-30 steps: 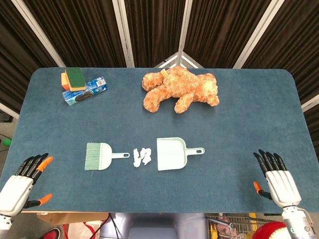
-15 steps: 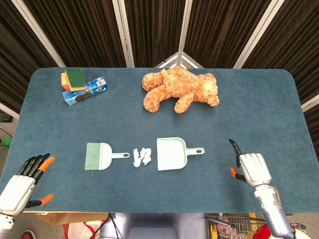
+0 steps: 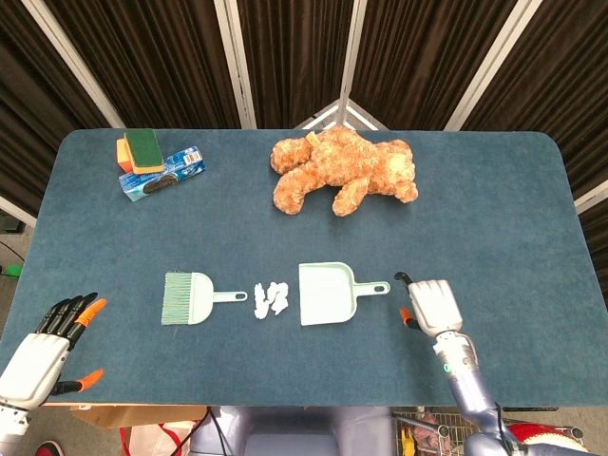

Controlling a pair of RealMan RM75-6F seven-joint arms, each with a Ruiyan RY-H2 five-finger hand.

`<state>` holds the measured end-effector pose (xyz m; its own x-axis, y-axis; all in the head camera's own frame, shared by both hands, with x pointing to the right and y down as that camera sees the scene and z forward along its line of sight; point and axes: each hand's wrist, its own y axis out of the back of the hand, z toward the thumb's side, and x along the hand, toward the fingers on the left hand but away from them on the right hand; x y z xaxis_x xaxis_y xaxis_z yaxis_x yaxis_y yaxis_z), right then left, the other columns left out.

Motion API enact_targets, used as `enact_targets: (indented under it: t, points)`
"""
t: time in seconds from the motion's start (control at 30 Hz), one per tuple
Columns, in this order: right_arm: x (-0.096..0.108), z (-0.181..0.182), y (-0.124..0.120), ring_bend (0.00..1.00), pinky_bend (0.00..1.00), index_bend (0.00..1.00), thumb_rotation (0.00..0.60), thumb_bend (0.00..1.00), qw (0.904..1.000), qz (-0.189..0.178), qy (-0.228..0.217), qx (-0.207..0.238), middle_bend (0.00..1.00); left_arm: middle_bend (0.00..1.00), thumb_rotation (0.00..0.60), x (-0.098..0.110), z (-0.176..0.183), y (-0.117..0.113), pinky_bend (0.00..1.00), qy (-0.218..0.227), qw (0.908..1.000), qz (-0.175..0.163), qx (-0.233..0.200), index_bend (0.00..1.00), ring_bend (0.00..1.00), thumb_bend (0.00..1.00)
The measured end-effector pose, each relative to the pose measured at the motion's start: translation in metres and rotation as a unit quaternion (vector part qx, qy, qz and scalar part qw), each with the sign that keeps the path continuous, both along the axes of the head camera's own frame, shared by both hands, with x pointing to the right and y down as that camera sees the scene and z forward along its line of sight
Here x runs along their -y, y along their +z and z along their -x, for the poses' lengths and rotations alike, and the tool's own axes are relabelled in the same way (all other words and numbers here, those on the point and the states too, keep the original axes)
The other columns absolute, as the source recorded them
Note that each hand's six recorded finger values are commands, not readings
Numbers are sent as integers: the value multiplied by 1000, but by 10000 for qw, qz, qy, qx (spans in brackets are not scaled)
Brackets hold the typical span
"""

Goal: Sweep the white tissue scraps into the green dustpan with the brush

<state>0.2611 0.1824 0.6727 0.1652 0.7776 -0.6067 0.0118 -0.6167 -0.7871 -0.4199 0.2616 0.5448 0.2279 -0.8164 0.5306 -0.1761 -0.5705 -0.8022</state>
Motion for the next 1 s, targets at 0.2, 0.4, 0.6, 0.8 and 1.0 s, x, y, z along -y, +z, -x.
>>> enact_targets:
  t: [0.2, 0.4, 0.6, 0.8, 1.0]
  points:
    - [3, 18, 17, 855, 846, 288, 600, 375, 10000, -39, 36, -17, 844, 0, 600, 1, -1, 2, 0, -16, 10000, 41, -13, 0, 0, 70]
    - [9, 20, 22, 855, 846, 336, 600, 374, 9999, -121, 52, -96, 844, 0, 600, 2, -1, 3, 0, -23, 10000, 48, -11, 0, 0, 70]
    - [11, 21, 27, 855, 846, 379, 600, 374, 9998, -117, 79, -121, 844, 0, 600, 2, 1, 3, 0, -40, 10000, 62, -1, 0, 0, 70]
    - [4, 24, 32, 855, 846, 407, 600, 375, 9999, -46, 91, -122, 844, 0, 600, 2, 2, 3, 0, -41, 10000, 58, 23, 0, 0, 70]
    - [1, 32, 35, 855, 846, 447, 600, 375, 9999, -30, 45, -87, 844, 0, 600, 2, 3, 3, 0, -58, 10000, 64, 31, 0, 0, 70]
